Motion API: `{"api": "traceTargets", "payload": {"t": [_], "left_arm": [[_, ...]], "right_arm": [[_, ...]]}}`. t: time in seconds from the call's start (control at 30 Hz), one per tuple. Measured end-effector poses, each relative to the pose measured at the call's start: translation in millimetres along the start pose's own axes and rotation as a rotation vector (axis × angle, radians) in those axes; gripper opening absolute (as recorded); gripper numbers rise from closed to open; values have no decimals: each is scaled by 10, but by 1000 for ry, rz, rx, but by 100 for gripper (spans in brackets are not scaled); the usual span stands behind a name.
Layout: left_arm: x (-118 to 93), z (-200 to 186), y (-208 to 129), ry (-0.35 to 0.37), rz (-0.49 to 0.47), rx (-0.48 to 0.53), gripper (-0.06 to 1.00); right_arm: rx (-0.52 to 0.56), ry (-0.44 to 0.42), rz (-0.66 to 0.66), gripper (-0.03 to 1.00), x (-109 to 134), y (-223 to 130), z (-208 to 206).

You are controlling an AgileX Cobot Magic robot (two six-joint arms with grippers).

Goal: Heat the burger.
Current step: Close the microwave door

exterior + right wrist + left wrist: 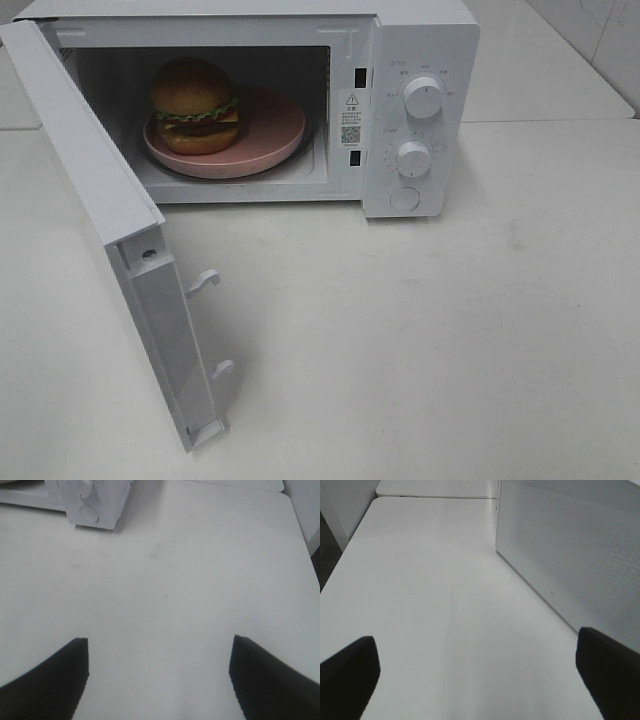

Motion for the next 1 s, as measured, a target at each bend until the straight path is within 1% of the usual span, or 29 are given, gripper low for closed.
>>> {"api": "traceTargets", "payload": {"t": [0.03,0.13,0.2,0.23,0.27,0.33,1.0], "left_arm": [[0,0,0,0,0,0,99],[0,0,0,0,0,0,99],[0,0,0,0,0,0,99],[0,0,0,0,0,0,99],[0,0,0,0,0,0,99],[0,0,0,0,0,0,99],[0,0,0,0,0,0,99]], "right_arm": [[0,0,0,76,0,0,0],[-59,-11,10,76,-5,-22,-71],[-64,-20,17,76,-7,-26,-79],[-62,-45,33,76,-13,-31,-86],[-62,-45,33,76,-13,-31,-86],[-57,-71,53,76,-19,-34,-89],[-56,-77,60,76,-21,-35,-89]]}}
Point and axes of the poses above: a point on each arm's last joint axis where the gripper is mounted, z pointing out along that axis toward the gripper, x along the wrist's bending axis when the last joint is at zero, y = z × x, the point moved 4 cm from there along z, pointing out along that axis toward the gripper, and after that the axes turned 7 degrees about -z, right-handed, at the moved point
